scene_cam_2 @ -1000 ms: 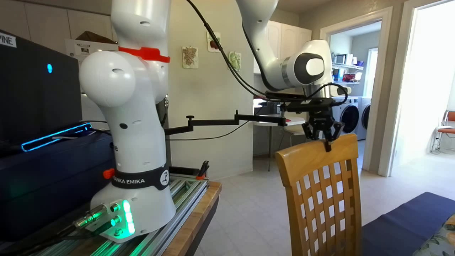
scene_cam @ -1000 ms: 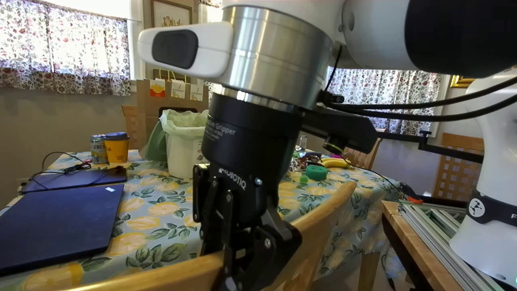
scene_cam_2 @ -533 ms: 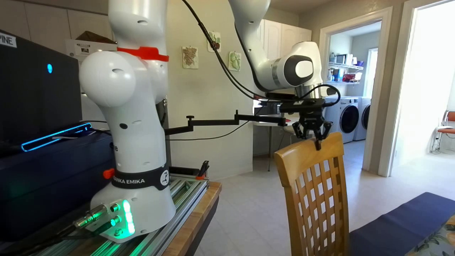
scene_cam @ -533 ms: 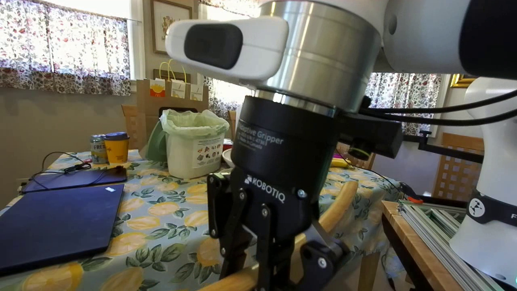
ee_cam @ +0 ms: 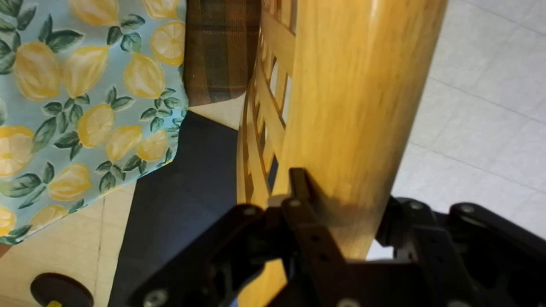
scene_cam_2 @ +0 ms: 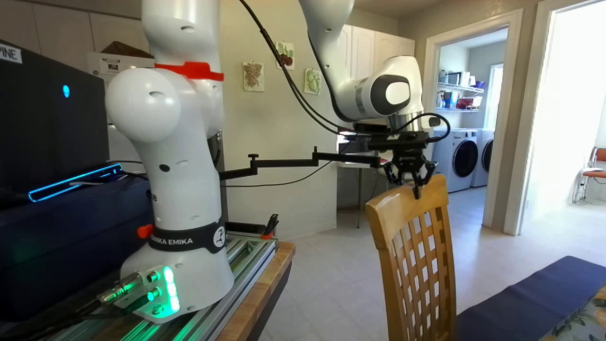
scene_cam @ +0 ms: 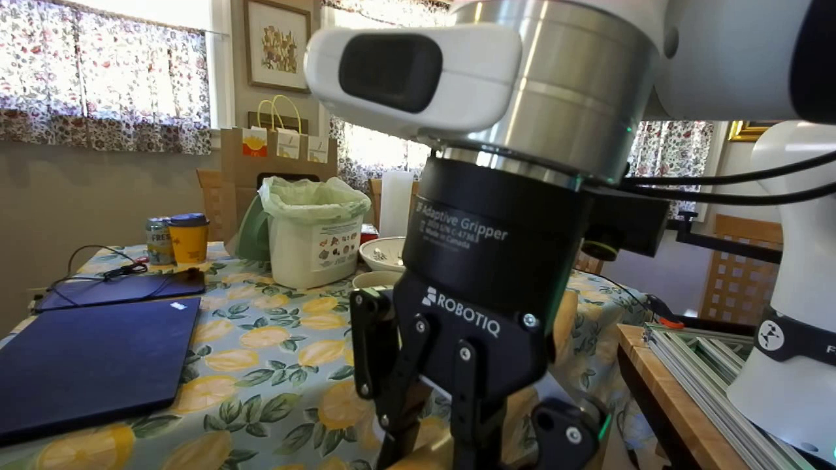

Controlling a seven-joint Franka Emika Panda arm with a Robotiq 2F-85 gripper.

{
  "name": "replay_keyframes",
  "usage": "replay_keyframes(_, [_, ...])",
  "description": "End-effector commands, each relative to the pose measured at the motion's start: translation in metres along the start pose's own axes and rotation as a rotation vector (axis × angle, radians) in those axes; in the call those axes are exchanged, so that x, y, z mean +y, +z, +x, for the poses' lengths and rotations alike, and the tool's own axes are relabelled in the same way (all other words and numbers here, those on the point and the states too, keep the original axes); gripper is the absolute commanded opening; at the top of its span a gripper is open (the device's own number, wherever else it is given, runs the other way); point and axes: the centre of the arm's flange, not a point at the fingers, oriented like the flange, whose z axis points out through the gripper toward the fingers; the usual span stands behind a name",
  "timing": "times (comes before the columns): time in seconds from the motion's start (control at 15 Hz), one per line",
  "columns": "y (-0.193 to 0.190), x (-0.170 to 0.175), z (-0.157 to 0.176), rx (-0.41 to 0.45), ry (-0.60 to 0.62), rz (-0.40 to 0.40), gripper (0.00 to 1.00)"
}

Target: Pull out the chair

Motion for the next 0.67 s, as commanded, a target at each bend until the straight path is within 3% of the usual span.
replay_keyframes(0.0, [0.016, -0.039, -0.015, -0.011, -0.123, 0.081, 0.08])
replay_keyframes(0.6, [0.019, -0.063, -0.020, 0.038, -0.114, 0.090, 0.08])
